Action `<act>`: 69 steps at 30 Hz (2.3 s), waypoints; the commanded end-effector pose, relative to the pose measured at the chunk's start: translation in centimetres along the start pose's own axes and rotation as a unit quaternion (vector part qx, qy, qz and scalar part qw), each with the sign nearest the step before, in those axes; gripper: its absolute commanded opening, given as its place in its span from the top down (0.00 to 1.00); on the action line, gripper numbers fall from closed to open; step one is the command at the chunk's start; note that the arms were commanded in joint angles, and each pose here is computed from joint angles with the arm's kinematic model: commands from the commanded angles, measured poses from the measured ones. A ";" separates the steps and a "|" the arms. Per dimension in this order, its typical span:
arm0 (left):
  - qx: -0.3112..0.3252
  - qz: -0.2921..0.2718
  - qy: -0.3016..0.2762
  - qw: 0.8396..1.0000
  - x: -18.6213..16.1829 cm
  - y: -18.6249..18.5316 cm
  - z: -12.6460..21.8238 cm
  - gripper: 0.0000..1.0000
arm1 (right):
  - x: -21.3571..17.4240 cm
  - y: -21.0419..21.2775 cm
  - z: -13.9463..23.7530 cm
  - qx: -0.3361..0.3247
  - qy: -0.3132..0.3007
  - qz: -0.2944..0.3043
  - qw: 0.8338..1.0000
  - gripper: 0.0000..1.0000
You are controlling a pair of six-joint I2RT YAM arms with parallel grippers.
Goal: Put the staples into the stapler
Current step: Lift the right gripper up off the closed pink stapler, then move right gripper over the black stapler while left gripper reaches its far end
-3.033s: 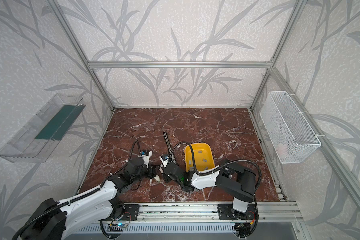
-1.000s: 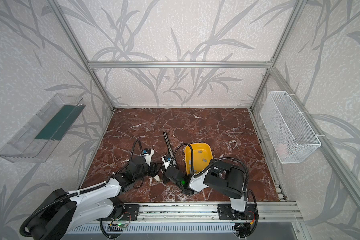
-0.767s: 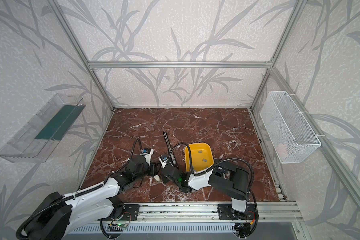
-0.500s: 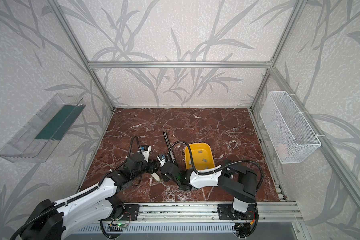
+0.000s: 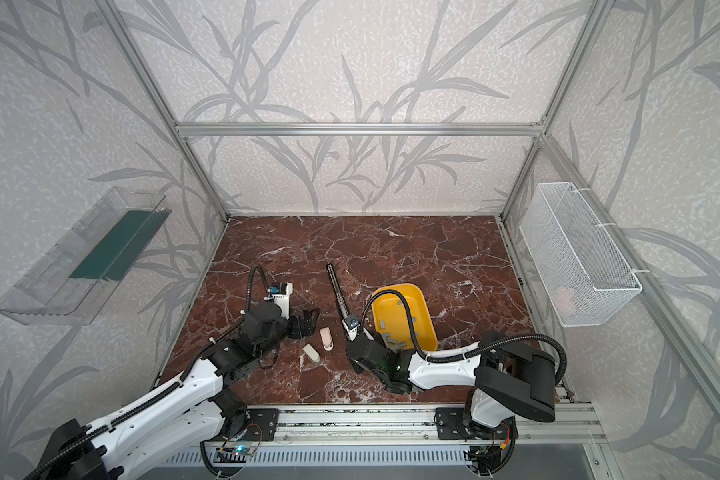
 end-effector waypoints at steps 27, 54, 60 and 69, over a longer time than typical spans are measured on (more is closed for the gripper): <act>0.036 0.019 -0.004 0.999 2.3 -1.1 -0.9 0.05 | 0.1 -0.6 -4.1 -0.005 0.022 -0.023 0.999 0.33; 0.020 0.069 0.035 0.997 2.8 0.7 -2.9 0.10 | 0.5 -1.5 -6.4 -0.046 -0.061 -0.042 0.996 0.79; 0.014 0.070 0.036 0.997 2.7 0.7 -3.0 0.10 | 0.6 -1.4 -6.5 -0.042 -0.085 -0.041 0.995 0.81; 0.017 0.072 0.042 0.996 2.3 1.0 -3.3 0.11 | 0.3 -1.3 -6.5 -0.032 -0.102 -0.038 0.994 0.77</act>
Point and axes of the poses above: each gripper's point midway between its finger pads, its own z axis back along the fingers, its own y axis along the line the jaws close on, x = y × z, the point moved 9 cm from there along z, back along the fingers, and after that the axes turned 13 degrees about z, right-handed, at the moved point
